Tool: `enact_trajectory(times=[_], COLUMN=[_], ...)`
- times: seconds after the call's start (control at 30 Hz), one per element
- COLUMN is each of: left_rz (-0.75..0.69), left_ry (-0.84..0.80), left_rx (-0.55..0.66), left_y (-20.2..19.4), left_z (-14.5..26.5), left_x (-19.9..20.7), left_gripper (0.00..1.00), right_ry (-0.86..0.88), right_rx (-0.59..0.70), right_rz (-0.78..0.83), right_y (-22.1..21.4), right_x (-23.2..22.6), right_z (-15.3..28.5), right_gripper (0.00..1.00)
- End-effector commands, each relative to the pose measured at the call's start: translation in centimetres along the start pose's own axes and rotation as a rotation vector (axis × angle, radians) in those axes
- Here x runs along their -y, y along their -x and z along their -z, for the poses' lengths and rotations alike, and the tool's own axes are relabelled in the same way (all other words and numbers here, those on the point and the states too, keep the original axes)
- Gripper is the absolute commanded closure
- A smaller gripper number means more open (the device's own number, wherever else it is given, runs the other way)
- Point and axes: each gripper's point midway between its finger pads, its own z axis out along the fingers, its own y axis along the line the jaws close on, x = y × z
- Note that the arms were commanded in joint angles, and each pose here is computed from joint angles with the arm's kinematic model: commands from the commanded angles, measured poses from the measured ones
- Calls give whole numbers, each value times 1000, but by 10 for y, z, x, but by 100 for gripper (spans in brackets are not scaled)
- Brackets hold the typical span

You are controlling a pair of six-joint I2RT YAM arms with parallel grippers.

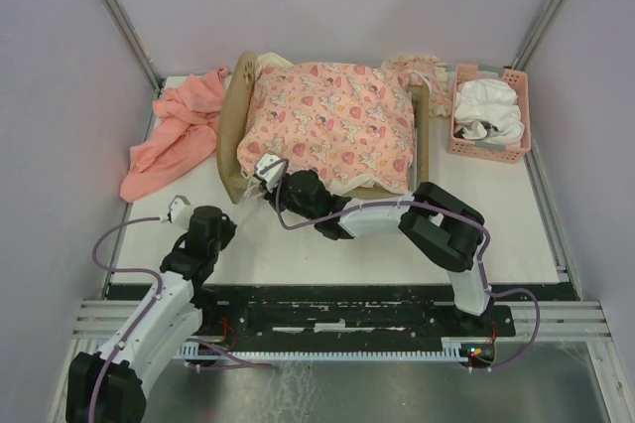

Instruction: Set up the pet bed

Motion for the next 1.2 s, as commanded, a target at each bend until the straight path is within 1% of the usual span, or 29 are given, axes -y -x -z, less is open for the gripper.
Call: enact_trajectory(times=[0.0,0.23,0.37,0.43,0.47,0.5,0.6,0.7,0.77,0.9,1.03,1.1,1.17], left_rz=[84,96,82,50,31,9,-39,-110,-146,-160,-190,-195,-203], left_ry=[22,28,2,-50,-98,-142,-297,-421,-465,-450,-455,-456,-491], left_rx=[4,9,17,33,37,45,73,81,86,123,151,161,172], left_y=[-3,-4,0,6,8,11,18,21,22,29,29,30,30], left_z=[-6,-8,-6,-3,-1,1,11,20,23,18,9,6,8], left_x=[-4,-6,0,10,20,28,56,80,89,93,93,93,99], left_gripper=[97,97,96,85,78,73,66,63,61,62,63,63,63], right_ry=[-75,-197,-165,-159,-163,-172,-211,-234,-237,-247,-294,-285,-267], right_rx=[139,228,220,231,247,253,253,240,231,226,241,239,236], right_rz=[-163,-228,-240,-257,-271,-282,-295,-312,-322,-341,-359,-356,-355], right_y=[41,51,48,47,49,49,51,49,48,43,37,37,35], right_x=[2,1,-9,-13,-12,-11,-6,-3,-3,-3,5,3,0], right_z=[9,19,12,14,16,17,19,19,18,19,23,23,22], right_gripper=[98,98,98,98,98,98,98,98,98,98,98,98,98])
